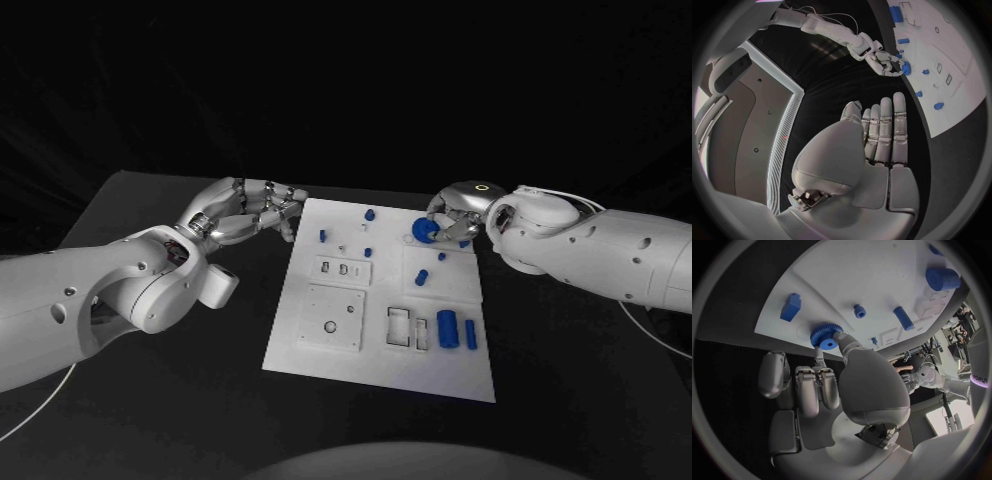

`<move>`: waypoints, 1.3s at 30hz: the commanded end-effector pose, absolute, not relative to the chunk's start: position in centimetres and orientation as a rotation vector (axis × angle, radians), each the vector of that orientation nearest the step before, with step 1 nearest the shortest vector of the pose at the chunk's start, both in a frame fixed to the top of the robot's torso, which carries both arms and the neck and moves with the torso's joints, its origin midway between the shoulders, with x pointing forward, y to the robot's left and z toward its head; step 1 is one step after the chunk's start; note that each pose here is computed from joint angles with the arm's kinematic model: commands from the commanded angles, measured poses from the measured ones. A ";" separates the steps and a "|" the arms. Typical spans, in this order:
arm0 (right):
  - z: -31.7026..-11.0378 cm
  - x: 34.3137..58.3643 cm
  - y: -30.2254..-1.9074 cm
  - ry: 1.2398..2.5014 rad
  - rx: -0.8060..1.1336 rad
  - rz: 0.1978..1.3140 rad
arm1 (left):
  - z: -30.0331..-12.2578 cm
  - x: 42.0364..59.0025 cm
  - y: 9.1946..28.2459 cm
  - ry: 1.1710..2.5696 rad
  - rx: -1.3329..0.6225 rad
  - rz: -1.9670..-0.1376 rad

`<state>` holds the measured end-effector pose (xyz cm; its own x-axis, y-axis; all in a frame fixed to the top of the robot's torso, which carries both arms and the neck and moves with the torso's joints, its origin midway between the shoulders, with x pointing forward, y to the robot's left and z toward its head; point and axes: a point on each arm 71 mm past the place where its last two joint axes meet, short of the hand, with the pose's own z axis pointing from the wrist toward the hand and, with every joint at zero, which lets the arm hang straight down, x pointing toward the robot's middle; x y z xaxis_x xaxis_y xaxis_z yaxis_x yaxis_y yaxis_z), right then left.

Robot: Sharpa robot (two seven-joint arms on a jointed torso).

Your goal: Assemble the parts on the task board

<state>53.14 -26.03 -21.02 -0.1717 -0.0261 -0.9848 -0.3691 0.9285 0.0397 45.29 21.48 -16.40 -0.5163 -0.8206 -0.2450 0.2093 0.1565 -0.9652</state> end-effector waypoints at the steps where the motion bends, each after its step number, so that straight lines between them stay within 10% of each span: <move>1: -20.3 52.9 -25.5 1.689 -0.312 0.339 | -16.4 45.2 21.3 1.578 -0.599 -1.519; 39: -19.6 55.2 -15.4 1.737 -0.438 0.443 | -16.5 45.4 20.7 1.589 -0.594 -1.526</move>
